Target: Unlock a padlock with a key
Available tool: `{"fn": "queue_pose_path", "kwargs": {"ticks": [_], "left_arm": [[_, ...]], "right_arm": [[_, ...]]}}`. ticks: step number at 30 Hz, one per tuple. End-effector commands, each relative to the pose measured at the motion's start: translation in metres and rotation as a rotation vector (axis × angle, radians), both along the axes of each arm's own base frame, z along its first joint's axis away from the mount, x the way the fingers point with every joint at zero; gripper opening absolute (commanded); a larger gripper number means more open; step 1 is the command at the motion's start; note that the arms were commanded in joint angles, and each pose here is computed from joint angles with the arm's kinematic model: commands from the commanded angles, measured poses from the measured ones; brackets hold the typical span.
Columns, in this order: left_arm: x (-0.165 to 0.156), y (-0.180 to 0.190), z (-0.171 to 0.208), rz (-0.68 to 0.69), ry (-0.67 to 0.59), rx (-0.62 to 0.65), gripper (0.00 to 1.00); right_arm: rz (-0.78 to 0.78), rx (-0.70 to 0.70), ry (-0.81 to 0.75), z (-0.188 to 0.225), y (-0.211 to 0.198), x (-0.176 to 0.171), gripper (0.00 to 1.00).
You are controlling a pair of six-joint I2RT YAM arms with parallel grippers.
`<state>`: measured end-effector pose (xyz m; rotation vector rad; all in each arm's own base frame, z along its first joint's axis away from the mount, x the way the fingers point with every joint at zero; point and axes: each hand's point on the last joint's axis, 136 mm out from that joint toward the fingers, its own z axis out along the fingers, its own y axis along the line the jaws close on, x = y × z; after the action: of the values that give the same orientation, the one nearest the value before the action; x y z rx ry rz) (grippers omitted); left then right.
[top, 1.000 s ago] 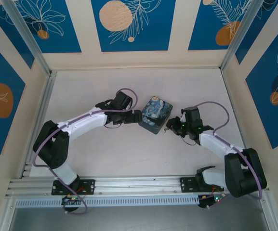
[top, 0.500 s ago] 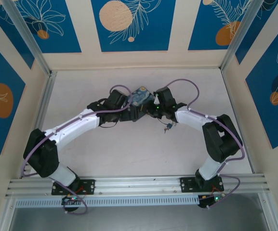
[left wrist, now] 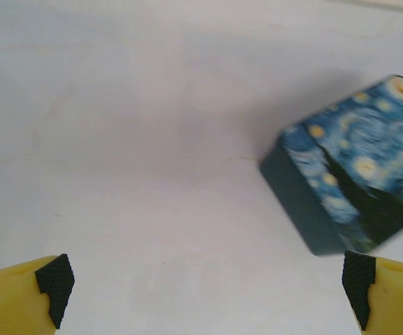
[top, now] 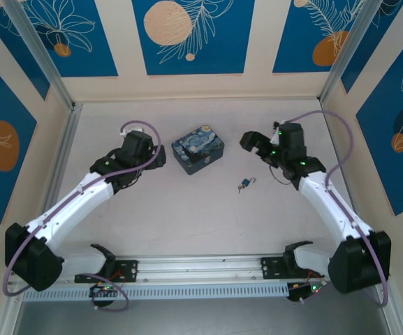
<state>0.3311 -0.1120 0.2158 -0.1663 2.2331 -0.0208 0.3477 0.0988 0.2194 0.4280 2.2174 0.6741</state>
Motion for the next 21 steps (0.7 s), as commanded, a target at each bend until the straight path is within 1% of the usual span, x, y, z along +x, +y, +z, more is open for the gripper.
{"fn": "queue_pose_path", "kwargs": {"ticks": [1, 3, 4, 6, 8, 12, 15, 19, 21], "left_arm": [[0.009, 0.044, 0.022, 0.109, -0.183, 0.216, 1.00], [0.009, 0.062, 0.021, 0.149, -0.227, 0.284, 1.00], [0.010, 0.072, 0.017, 0.169, -0.229, 0.306, 1.00], [0.012, 0.087, 0.006, 0.189, -0.212, 0.323, 1.00], [0.015, 0.097, -0.008, 0.201, -0.203, 0.318, 1.00], [0.024, 0.109, -0.033, 0.186, -0.234, 0.298, 1.00], [0.027, 0.116, -0.055, 0.168, -0.215, 0.307, 1.00], [0.033, 0.110, -0.081, 0.089, -0.208, 0.334, 1.00], [0.035, 0.110, -0.082, 0.078, -0.260, 0.340, 1.00]], "right_arm": [[-0.147, -0.216, -0.001, -0.007, -0.060, -0.005, 1.00], [-0.235, -0.302, -0.048, -0.008, -0.089, 0.000, 1.00], [-0.263, -0.347, -0.071, -0.012, -0.101, 0.003, 0.99], [-0.293, -0.427, -0.100, -0.021, -0.116, 0.007, 1.00], [-0.301, -0.483, -0.092, -0.033, -0.125, 0.011, 1.00], [-0.303, -0.502, -0.107, -0.058, -0.128, 0.022, 1.00], [-0.295, -0.536, -0.142, -0.075, -0.128, 0.027, 1.00], [-0.254, -0.577, -0.213, -0.089, -0.125, 0.033, 0.99], [-0.234, -0.586, -0.256, -0.094, -0.123, 0.035, 1.00]]}}
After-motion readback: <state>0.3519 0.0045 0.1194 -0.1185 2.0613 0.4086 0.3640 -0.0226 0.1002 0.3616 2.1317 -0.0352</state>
